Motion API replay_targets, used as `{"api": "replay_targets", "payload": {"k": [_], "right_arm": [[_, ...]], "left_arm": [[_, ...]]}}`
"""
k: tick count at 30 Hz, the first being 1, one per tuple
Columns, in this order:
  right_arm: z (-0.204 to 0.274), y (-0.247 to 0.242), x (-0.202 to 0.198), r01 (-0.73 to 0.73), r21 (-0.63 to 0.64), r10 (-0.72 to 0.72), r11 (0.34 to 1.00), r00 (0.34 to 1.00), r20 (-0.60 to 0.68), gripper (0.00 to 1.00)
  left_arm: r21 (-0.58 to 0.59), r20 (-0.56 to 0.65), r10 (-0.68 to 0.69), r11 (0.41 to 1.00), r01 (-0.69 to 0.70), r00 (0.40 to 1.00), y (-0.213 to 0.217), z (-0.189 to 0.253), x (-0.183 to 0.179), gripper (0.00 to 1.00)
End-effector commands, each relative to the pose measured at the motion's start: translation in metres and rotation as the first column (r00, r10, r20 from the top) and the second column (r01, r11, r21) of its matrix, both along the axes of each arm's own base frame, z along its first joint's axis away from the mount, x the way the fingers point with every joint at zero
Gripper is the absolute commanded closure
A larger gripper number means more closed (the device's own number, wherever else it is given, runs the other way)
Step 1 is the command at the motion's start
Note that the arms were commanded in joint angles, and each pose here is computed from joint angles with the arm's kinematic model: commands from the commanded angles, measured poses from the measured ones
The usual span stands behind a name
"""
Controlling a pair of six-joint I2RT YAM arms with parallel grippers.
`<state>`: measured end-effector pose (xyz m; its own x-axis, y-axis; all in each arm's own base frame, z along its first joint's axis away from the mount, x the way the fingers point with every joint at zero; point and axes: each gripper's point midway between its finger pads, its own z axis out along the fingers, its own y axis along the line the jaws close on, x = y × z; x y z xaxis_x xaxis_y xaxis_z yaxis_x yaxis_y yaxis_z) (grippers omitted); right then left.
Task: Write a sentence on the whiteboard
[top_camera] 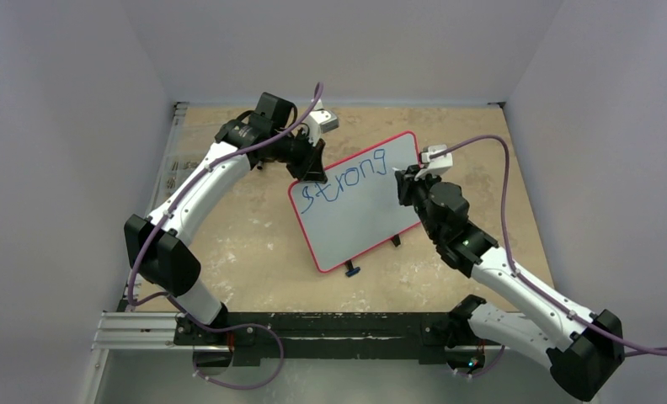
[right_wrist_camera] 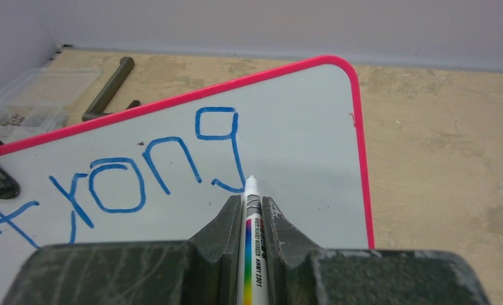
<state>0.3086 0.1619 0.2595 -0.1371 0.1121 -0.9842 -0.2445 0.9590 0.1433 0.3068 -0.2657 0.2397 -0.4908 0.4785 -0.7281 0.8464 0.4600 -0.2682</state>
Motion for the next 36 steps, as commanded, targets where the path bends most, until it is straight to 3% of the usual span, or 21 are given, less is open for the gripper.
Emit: {"api": "replay_targets", "payload": {"k": [1,18,36], "right_arm": [[0.024,-0.019,0.014,0.116,-0.01,-0.116,0.993,0.992,0.057,1.0],[0.047,-0.033,0.044,0.175,0.004,-0.175,0.984,0.978,0.114,1.0],[0.041,-0.008,0.06,0.068,-0.001,-0.068,0.998,0.992,0.102,1.0]], "left_arm": [[0.161,0.064,-0.031,0.987,0.02,0.997,0.016,-0.026,0.006,1.0],[0.168,0.063,-0.032,0.986,0.021,0.998,0.016,-0.028,0.006,1.0],[0.17,0.064,-0.033,0.985,0.022,0.997,0.016,-0.029,0.006,1.0]]}}
